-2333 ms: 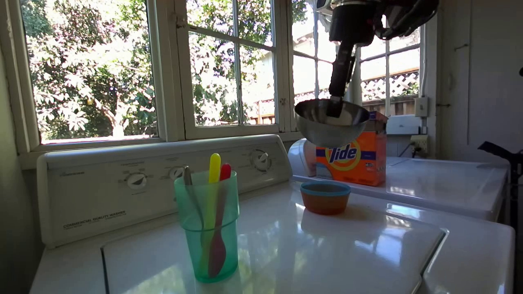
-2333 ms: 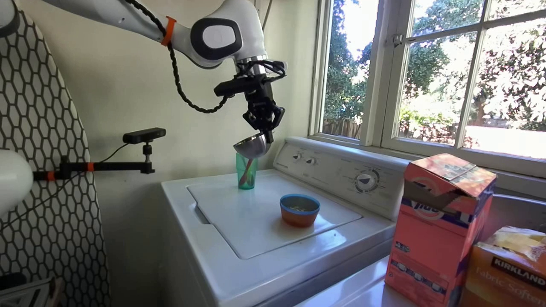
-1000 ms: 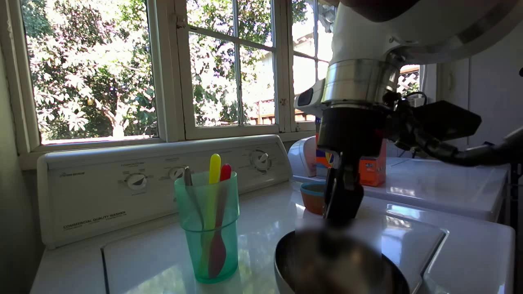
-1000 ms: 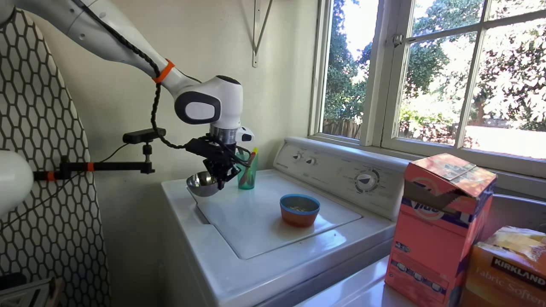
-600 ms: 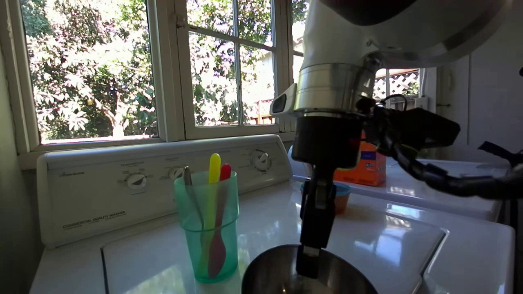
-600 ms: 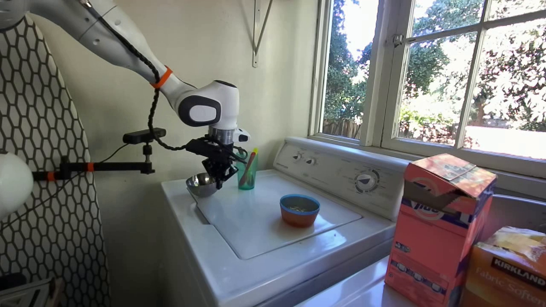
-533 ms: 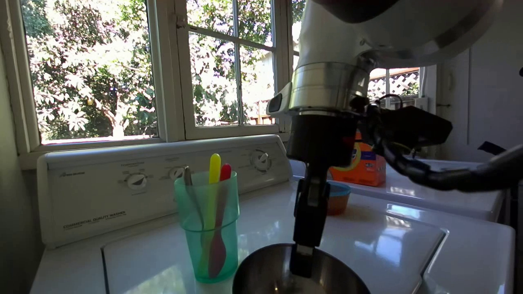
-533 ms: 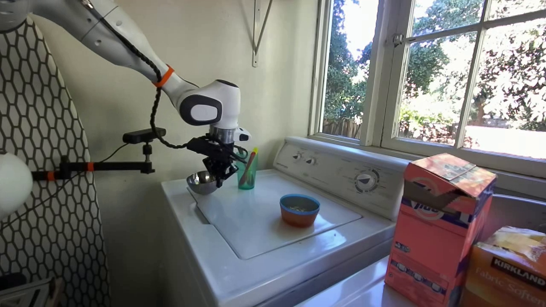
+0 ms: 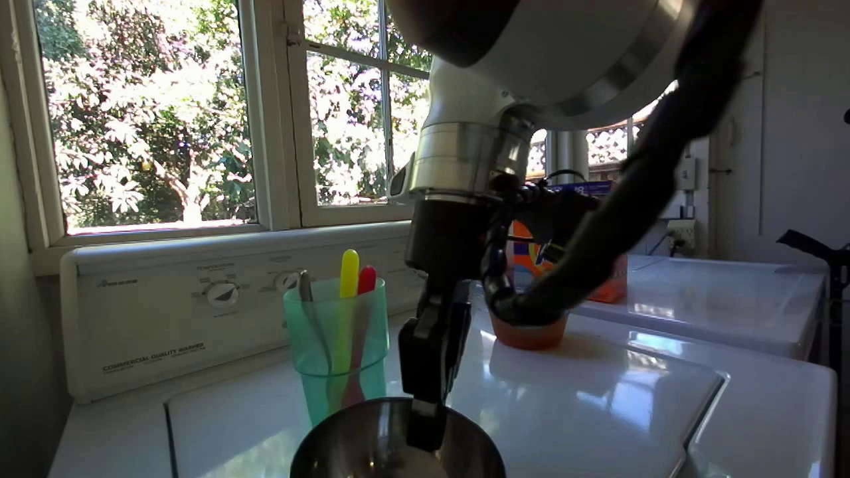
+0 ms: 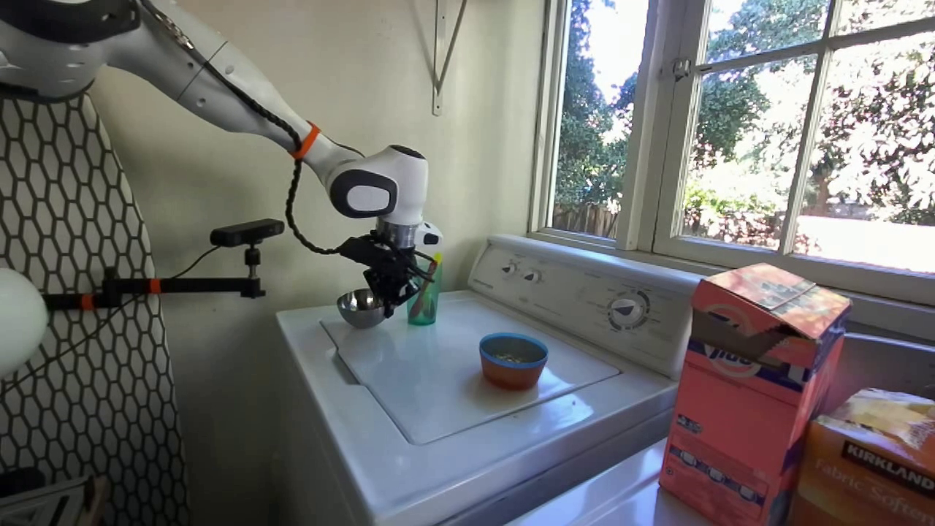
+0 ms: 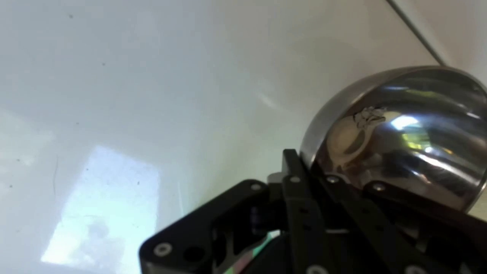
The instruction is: Move the object from the silver bowl into the orange and light blue bowl
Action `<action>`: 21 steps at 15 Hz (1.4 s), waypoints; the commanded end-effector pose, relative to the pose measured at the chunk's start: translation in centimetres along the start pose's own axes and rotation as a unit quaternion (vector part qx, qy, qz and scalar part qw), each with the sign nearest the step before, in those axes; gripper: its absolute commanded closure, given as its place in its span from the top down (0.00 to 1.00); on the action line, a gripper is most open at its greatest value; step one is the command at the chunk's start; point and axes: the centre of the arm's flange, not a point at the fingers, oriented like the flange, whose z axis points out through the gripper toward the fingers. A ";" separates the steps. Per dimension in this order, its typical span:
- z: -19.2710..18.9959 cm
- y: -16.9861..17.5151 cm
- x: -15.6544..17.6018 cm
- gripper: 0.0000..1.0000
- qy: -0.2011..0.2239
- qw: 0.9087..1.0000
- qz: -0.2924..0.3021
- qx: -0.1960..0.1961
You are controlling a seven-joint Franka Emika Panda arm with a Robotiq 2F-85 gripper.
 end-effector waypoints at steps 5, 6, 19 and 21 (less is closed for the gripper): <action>1.6 2.3 4.4 0.36 -0.014 1.000 0.005 0.011; 1.7 2.4 4.4 0.43 -0.020 1.000 0.005 0.015; -4.7 -0.1 -0.8 1.00 -0.043 0.997 -0.043 0.046; -6.1 0.6 -2.9 1.00 -0.050 0.998 -0.044 0.019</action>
